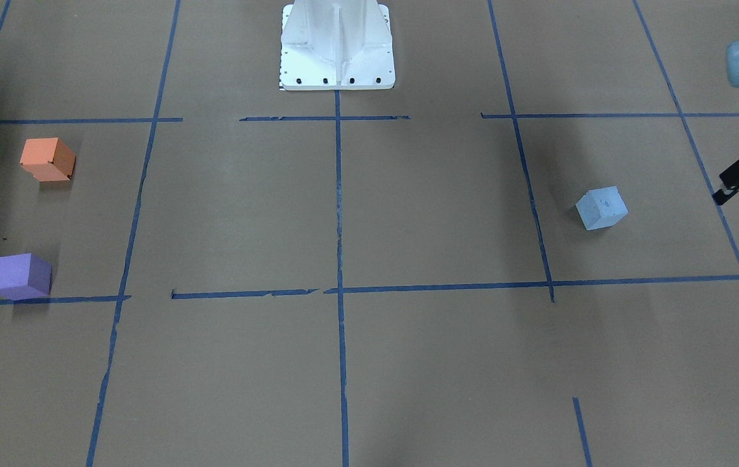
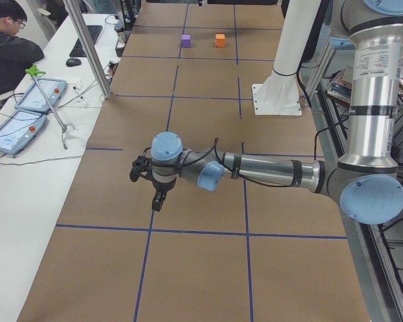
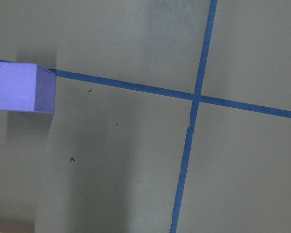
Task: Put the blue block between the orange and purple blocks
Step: 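Lower the left gripper onto the light blue cube and grasp it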
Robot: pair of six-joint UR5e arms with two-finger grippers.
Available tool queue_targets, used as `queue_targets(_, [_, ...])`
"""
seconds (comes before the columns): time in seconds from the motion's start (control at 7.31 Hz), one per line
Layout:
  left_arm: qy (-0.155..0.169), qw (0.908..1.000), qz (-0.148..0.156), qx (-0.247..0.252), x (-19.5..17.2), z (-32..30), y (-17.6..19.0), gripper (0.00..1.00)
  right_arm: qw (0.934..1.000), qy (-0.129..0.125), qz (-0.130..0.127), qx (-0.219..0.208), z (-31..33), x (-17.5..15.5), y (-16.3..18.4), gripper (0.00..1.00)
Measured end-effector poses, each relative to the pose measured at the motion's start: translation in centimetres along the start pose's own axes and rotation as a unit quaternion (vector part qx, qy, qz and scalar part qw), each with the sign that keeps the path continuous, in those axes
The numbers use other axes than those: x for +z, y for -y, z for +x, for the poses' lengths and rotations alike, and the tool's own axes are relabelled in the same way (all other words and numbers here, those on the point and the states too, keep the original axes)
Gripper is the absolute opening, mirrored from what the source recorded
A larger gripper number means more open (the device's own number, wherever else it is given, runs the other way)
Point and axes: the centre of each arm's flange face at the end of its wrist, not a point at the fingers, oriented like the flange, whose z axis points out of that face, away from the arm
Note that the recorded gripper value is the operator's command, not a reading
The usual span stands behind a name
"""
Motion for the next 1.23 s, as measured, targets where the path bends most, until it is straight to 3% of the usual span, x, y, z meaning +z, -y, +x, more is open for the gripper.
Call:
queue_targets(0.14, [0.001,0.9996,0.001,-0.029,2.7,3.1,-1.5,1.0,1.0,0.0,0.0,0.0,0.0,0.0,0.0,1.0])
queue_targets(0.41, [0.021,0.9989,0.006,-0.042,7.6,7.8,-4.6,1.0,1.0,0.0,0.0,-0.001,0.0,0.0,0.0,1.0])
queue_targets(1.09, [0.037,0.9992,-0.012,-0.01,12.2,11.6,-7.7,0.98,1.0,0.0,-0.001,0.0,0.1,0.2,-0.1,1.0])
queue_targets(1.23, [0.044,0.9989,-0.011,-0.005,12.9,11.5,-8.1,0.68,1.0,0.0,-0.001,0.001,0.2,0.2,-0.1,1.0])
